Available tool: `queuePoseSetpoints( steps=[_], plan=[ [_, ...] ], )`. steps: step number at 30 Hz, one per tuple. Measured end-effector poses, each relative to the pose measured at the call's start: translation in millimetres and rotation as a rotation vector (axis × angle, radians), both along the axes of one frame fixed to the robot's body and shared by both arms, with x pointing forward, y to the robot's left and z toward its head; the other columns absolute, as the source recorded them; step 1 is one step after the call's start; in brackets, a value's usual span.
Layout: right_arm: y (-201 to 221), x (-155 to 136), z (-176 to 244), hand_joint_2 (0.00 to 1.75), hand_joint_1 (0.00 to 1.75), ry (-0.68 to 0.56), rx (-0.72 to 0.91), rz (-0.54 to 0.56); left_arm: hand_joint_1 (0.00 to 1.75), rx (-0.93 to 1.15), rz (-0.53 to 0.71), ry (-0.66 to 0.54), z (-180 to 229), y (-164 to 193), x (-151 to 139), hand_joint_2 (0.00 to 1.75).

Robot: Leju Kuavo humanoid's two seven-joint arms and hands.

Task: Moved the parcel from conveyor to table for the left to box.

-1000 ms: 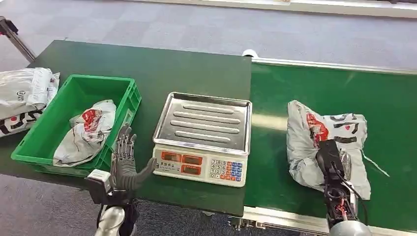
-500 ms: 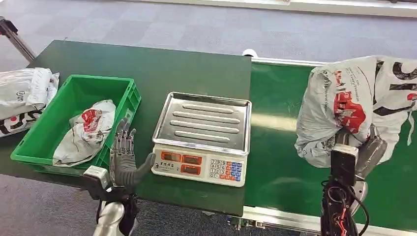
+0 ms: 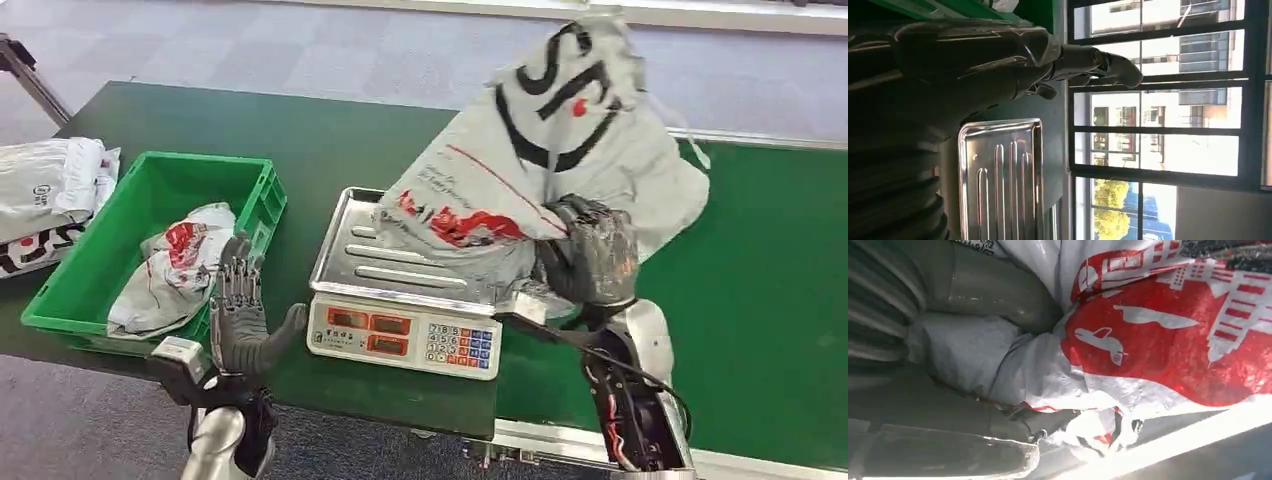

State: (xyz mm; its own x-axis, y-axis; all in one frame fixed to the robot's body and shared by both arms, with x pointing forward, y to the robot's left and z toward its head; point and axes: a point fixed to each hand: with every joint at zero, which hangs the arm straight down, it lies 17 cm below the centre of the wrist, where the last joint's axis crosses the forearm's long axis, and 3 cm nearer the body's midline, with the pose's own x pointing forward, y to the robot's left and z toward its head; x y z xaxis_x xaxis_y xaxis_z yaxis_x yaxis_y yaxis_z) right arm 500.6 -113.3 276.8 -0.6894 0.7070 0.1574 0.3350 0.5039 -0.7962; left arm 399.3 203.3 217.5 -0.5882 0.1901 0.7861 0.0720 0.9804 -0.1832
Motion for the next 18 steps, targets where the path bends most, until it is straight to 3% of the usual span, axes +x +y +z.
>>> queuePoseSetpoints(
  steps=[3, 6, 9, 12, 18],
  plan=[
    [40.1, 18.2, -27.0, 1.75, 1.75, 0.088, -0.151, 0.033, 0.00, -0.002, 0.006, -0.003, 0.7, 3.9, -1.4, 1.75],
    [60.8, 24.5, -40.0, 1.75, 1.75, 0.131, -0.214, 0.058, 0.00, 0.001, 0.014, -0.001, -0.6, 7.1, -3.4, 1.75],
    [81.2, 37.0, -76.2, 1.75, 1.75, 0.252, -0.359, 0.071, 0.00, 0.001, 0.027, 0.000, -0.6, 11.2, -4.6, 1.75],
    [100.2, 37.5, -116.1, 1.75, 1.75, 0.390, -0.507, 0.108, 0.00, 0.002, 0.033, 0.000, -1.1, 14.3, -6.3, 1.75],
    [113.8, 36.9, -143.6, 1.75, 1.75, 0.531, -0.644, 0.140, 0.00, 0.003, 0.030, 0.006, -4.0, 14.5, -7.9, 1.75]
  ],
)
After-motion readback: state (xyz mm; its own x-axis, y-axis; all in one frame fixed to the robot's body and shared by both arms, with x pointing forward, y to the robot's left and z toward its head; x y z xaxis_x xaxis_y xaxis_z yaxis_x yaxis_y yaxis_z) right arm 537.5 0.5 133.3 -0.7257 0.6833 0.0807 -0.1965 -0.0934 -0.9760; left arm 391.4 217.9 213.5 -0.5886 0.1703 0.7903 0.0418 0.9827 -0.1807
